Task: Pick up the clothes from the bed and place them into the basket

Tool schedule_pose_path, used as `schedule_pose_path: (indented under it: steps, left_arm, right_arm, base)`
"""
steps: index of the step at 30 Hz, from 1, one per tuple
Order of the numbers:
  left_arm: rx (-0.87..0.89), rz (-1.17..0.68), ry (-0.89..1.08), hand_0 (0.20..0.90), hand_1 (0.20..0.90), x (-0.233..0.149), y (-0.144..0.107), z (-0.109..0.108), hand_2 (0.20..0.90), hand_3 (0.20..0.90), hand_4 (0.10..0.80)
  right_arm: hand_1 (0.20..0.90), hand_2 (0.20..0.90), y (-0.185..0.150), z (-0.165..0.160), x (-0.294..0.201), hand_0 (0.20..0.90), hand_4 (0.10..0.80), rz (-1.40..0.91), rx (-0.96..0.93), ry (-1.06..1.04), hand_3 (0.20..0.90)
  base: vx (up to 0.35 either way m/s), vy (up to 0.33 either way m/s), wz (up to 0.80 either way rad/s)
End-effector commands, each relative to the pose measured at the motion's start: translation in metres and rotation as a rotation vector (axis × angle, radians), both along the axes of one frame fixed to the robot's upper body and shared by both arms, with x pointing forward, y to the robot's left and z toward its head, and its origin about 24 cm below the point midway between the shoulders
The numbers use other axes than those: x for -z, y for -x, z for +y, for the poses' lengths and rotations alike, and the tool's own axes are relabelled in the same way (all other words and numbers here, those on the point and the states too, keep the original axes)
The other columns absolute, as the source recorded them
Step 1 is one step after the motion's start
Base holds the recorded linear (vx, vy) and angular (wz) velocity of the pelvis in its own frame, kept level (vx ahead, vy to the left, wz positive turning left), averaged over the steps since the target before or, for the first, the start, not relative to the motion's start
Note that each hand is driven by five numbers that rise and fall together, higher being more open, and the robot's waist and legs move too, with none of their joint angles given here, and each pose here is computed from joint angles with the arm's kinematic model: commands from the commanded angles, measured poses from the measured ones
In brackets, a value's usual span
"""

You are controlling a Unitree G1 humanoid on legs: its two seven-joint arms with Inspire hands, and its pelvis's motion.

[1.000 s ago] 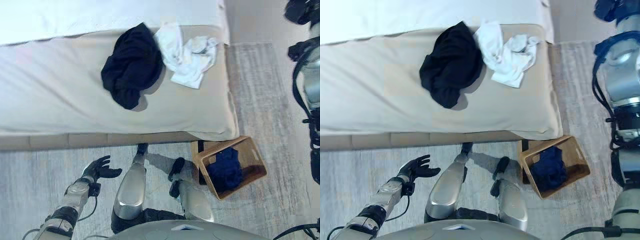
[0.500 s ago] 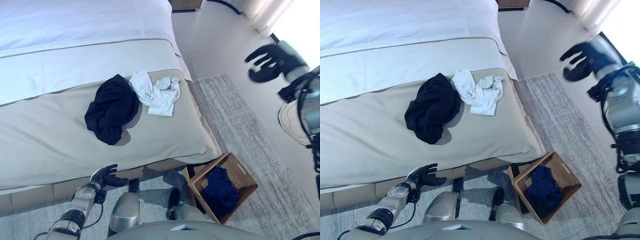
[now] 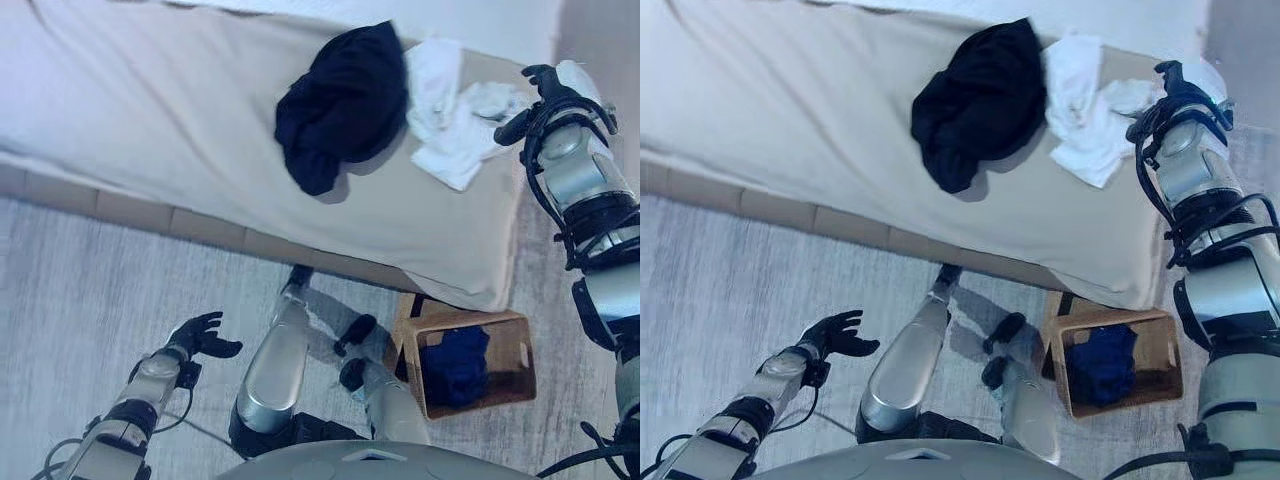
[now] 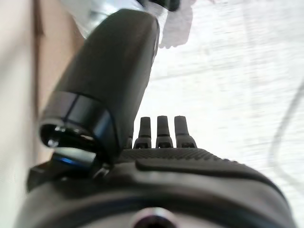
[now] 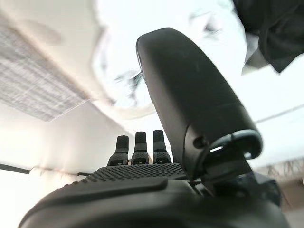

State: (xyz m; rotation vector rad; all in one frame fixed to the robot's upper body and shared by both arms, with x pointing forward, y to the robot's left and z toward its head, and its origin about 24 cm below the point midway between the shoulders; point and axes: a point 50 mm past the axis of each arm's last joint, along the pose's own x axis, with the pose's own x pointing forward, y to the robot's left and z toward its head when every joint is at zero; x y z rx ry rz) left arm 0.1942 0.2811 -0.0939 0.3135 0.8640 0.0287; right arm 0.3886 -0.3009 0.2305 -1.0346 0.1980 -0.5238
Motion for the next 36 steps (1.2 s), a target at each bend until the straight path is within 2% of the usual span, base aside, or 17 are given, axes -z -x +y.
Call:
schedule_pose_path:
  steps: [1, 6, 22, 23, 24, 25, 32, 36]
  left_arm:
    - [-0.009, -0.051, 0.038, 0.900, 0.900, -0.003, 0.009, 0.004, 0.900, 0.900, 0.800]
    - [-0.037, -0.077, 0.107, 0.900, 0.900, 0.002, 0.019, -0.004, 0.900, 0.900, 0.800]
    - [0.009, -0.216, 0.221, 0.900, 0.900, -0.006, 0.013, -0.026, 0.900, 0.900, 0.800]
    - [0.011, -0.233, 0.231, 0.900, 0.900, -0.007, 0.012, -0.028, 0.900, 0.900, 0.800]
    - [0.008, -0.246, 0.239, 0.900, 0.900, -0.008, 0.011, -0.030, 0.900, 0.900, 0.800]
    - [0.006, -0.261, 0.249, 0.900, 0.900, -0.010, 0.009, -0.031, 0.900, 0.900, 0.800]
    - [-0.005, -0.293, 0.293, 0.900, 0.900, -0.011, 0.005, -0.042, 0.900, 0.900, 0.800]
    - [-0.038, -0.272, 0.298, 0.900, 0.900, -0.006, 0.009, -0.041, 0.900, 0.900, 0.800]
  right_arm:
    - [0.900, 0.900, 0.013, -0.017, -0.069, 0.900, 0.800, -0.211, 0.174, 0.144, 0.900]
    - [0.900, 0.900, 0.018, -0.030, -0.061, 0.900, 0.800, -0.140, 0.239, 0.132, 0.900]
    - [0.900, 0.900, 0.022, -0.040, -0.076, 0.900, 0.800, -0.036, 0.252, 0.220, 0.900]
    - [0.733, 0.733, 0.021, -0.038, -0.082, 0.733, 0.605, -0.045, 0.245, 0.234, 0.705]
    - [0.540, 0.540, 0.021, -0.037, -0.086, 0.540, 0.380, -0.059, 0.244, 0.244, 0.480]
    - [0.300, 0.300, 0.021, -0.034, -0.091, 0.300, 0.100, -0.085, 0.238, 0.259, 0.200]
    - [0.300, 0.300, 0.020, 0.001, -0.132, 0.300, 0.100, -0.417, 0.152, 0.348, 0.200]
    - [0.300, 0.300, 0.019, 0.013, -0.135, 0.300, 0.100, -0.521, 0.106, 0.346, 0.200]
  base:
    - [-0.028, 0.165, 0.31]
    - [0.006, 0.147, 0.05]
    - [-0.006, 0.040, -0.05]
    - [-0.060, 0.037, -0.02]
    - [-0.074, 0.048, -0.02]
    - [-0.075, 0.043, -0.03]
    - [-0.074, 0.057, -0.05]
    - [-0.038, 0.031, -0.05]
